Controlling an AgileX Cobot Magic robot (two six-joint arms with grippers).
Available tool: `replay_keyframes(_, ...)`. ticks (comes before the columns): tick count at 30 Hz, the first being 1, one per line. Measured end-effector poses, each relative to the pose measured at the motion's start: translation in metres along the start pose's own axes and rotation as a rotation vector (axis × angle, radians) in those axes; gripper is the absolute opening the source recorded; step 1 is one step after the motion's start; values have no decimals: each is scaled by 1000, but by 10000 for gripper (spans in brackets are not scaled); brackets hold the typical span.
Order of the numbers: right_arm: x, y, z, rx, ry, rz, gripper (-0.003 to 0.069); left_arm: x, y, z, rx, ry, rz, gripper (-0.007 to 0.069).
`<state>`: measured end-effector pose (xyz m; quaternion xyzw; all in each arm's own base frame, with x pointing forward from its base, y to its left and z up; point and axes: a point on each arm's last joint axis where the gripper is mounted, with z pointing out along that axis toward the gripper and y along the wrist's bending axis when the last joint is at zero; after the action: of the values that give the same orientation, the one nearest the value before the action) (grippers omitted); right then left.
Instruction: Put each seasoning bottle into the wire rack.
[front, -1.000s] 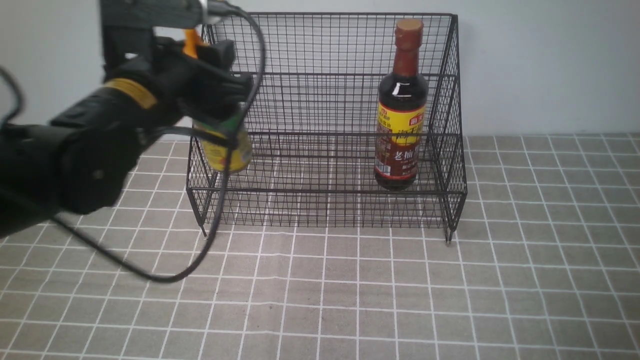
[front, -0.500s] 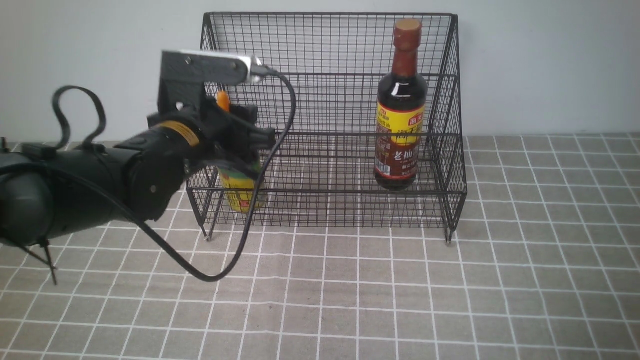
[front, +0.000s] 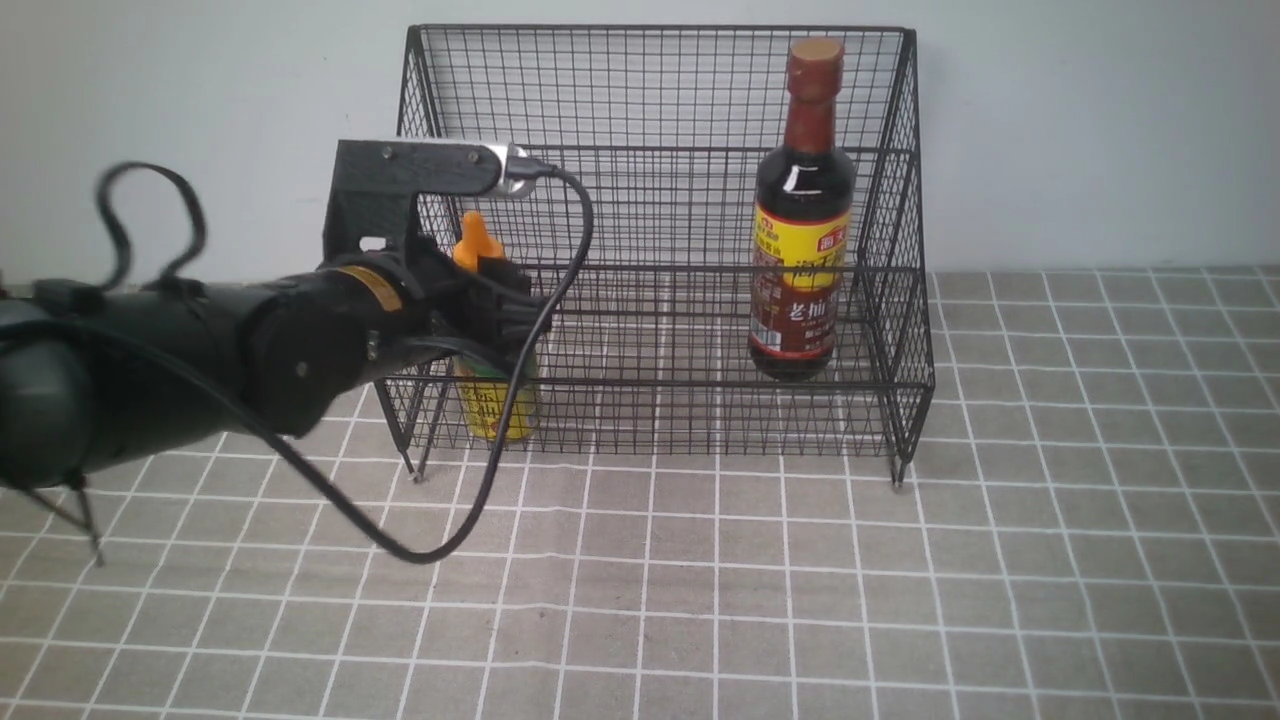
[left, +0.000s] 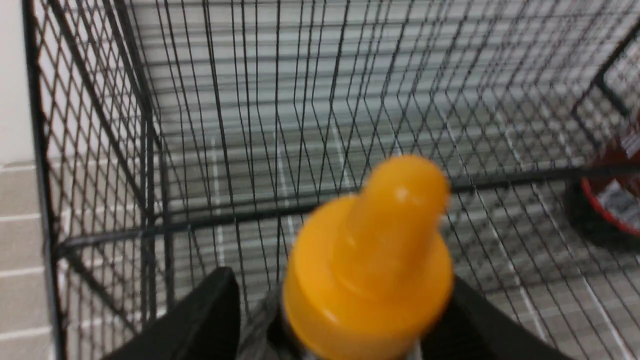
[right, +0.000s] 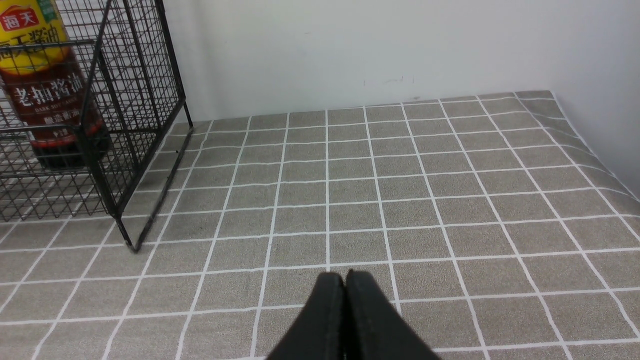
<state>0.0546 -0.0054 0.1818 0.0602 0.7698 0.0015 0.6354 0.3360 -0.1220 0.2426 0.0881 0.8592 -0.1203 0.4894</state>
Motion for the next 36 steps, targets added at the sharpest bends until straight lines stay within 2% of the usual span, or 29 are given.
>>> replay_keyframes(4,0,0,0,0,0,0,-13,-19,-3,-31,12,-40,74,455)
replay_keyframes(7,0,0,0,0,0,0,-13,-33,-6,-61,23,-63,92,411)
replay_keyframes(9,0,0,0,0,0,0,-13,-38,-7,-82,30,-62,99,349)
replay_keyframes(11,0,0,0,0,0,0,-13,-43,-8,-105,35,-72,112,232)
replay_keyframes(12,0,0,0,0,0,0,-13,-47,-9,-123,37,-94,122,134)
replay_keyframes(13,0,0,0,0,0,0,-13,-47,-9,-126,37,-99,124,121)
replay_keyframes(15,0,0,0,0,0,0,-13,-51,-9,-151,42,-150,128,36)
replay_keyframes(17,0,0,0,0,0,0,-13,-54,-10,-181,49,-210,130,7)
replay_keyframes(27,0,0,0,0,0,0,-13,-47,-8,-297,56,-444,163,-7)
replay_keyframes(36,0,0,0,0,0,0,-13,-2,4,-366,-5,-416,202,-7)
